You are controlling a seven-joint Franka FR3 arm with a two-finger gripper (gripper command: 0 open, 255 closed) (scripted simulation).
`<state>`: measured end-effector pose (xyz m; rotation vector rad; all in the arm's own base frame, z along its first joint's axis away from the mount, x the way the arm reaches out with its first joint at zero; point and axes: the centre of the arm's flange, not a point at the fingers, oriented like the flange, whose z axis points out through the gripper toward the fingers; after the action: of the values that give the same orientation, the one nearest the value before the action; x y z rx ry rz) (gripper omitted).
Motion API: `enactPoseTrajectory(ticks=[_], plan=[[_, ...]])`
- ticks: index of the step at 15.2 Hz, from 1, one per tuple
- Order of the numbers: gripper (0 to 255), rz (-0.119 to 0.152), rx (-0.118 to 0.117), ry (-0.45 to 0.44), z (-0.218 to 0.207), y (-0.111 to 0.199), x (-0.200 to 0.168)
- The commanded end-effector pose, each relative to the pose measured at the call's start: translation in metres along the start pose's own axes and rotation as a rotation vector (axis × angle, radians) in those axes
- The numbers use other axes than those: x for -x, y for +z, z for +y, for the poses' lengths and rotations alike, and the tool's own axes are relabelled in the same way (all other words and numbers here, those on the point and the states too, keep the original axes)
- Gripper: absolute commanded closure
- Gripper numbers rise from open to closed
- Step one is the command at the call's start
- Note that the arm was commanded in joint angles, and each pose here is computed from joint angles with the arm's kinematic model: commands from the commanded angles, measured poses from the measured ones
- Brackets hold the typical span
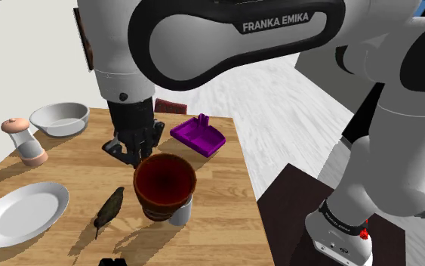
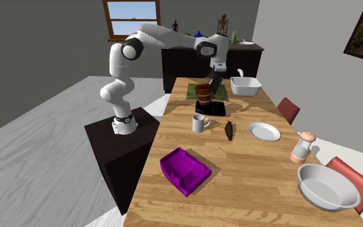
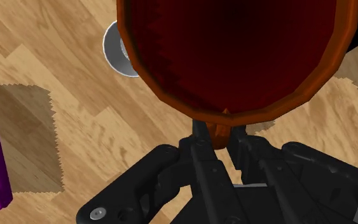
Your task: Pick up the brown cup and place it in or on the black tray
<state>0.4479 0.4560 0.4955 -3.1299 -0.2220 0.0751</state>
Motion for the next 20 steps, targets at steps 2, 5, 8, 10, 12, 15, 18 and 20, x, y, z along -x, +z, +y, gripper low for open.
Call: enactPoseTrajectory(ticks=[2, 5, 8, 10, 12, 15, 18, 20], plan=[[255, 0.001, -0.001, 0.002, -0.039, -0.002, 0.013], [255, 0.001, -0.001, 0.002, -0.077, -0.004, 0.027], [255, 0.001, -0.001, 0.002, -0.114, -0.005, 0.041], [255, 0.001, -0.001, 0.002, -0.139, -0.006, 0.050], [255, 0.001, -0.001, 0.002, -0.170, -0.008, 0.061], [255, 0.001, -0.001, 0.002, -0.170, 0.008, 0.060], [255, 0.001, -0.001, 0.002, -0.169, 0.024, 0.060], [255, 0.001, -0.001, 0.002, -0.169, 0.034, 0.059]])
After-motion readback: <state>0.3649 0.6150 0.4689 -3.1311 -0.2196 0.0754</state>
